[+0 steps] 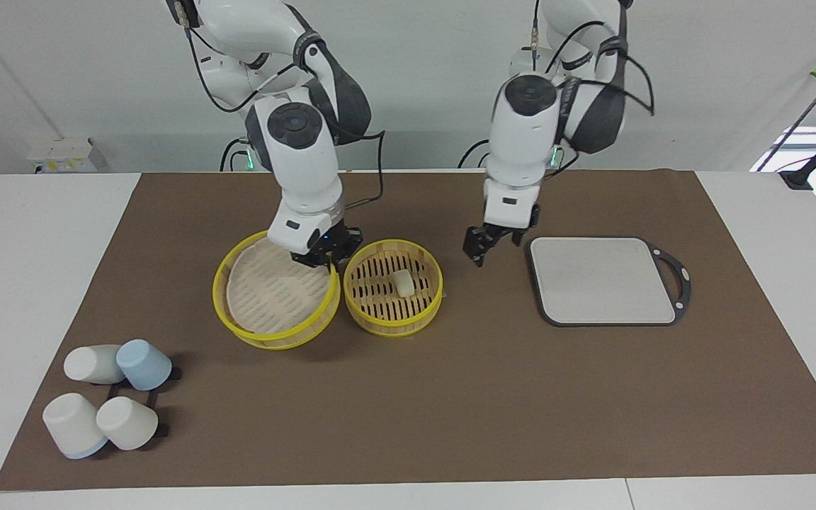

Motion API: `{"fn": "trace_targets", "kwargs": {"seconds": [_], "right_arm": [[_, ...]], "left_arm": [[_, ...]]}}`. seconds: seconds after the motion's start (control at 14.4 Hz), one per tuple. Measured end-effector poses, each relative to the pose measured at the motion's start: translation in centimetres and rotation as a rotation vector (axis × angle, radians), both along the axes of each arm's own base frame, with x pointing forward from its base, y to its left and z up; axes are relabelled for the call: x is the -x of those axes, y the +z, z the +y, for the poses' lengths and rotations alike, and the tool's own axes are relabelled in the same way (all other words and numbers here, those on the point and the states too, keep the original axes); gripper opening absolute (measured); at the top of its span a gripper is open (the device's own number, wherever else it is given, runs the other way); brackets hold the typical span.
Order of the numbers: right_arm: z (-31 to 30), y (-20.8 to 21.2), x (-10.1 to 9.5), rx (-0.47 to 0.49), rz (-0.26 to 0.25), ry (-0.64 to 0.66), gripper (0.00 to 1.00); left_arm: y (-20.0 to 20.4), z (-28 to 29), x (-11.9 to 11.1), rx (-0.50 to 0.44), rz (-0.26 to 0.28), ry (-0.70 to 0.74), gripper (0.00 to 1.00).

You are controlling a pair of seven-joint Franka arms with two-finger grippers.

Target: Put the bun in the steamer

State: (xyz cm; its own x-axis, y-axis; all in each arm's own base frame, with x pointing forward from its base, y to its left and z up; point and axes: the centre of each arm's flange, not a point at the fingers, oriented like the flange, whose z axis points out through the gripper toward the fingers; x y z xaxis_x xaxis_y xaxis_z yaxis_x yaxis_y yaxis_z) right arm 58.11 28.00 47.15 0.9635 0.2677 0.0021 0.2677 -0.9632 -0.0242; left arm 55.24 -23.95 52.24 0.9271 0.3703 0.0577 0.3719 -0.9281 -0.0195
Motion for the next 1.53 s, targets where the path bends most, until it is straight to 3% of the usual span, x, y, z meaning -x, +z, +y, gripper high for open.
{"fn": "trace_targets", "kwargs": {"seconds": [0.21,0.42,0.62,0.83,1.53], "right_arm": [[8.6,0.3,3.7,-0.019,-0.01,-0.101,0.08],[16.7,-2.7,6.7,-0.034,-0.041,-0.16,0.08],[17.8,-6.3,5.9,-0.035,-0.053,-0.176,0.08],[16.6,-6.6,4.7,-0.033,-0.056,-0.194,0.08],[16.5,-8.4,5.5,-0.043,-0.069,-0.183,0.08]], "left_arm": [[3.4,9.2,-0.6,-0.002,0.034,-0.084,1.0],[5.4,14.9,0.1,-0.001,0.068,-0.191,1.0],[6.7,17.8,1.0,0.0,0.089,-0.283,1.0],[8.3,19.9,2.2,0.002,0.093,-0.334,1.0],[9.3,20.0,3.0,0.026,0.089,-0.371,1.0]]}}
